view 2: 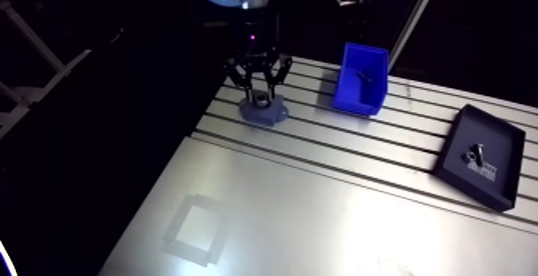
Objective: Pick up the bearing and press it into the housing until flush.
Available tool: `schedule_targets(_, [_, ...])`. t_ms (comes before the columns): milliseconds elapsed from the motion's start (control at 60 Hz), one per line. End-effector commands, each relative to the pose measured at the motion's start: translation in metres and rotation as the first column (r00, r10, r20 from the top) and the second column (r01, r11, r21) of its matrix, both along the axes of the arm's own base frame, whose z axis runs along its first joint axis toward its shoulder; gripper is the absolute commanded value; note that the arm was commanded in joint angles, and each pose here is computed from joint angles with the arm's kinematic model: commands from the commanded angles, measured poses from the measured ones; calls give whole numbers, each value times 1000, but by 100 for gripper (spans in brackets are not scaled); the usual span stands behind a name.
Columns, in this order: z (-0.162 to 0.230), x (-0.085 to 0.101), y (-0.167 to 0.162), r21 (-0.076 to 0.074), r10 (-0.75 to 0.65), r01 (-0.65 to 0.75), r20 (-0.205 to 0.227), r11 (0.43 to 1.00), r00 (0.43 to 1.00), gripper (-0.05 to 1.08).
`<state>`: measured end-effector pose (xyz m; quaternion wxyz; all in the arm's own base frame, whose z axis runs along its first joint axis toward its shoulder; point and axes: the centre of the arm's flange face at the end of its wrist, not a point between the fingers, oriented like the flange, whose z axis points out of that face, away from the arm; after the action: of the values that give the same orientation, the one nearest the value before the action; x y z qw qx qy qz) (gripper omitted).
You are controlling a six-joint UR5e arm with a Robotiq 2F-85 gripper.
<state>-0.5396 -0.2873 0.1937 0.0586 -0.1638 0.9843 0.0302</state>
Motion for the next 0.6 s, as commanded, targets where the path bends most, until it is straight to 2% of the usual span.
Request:
schedule_targets(17, [1, -1, 0, 0, -1, 1, -1, 1000, 1000, 86])
schedule_targets(600, [-1, -1, 3, 1, -4, 4, 3, 1000, 1000, 86])
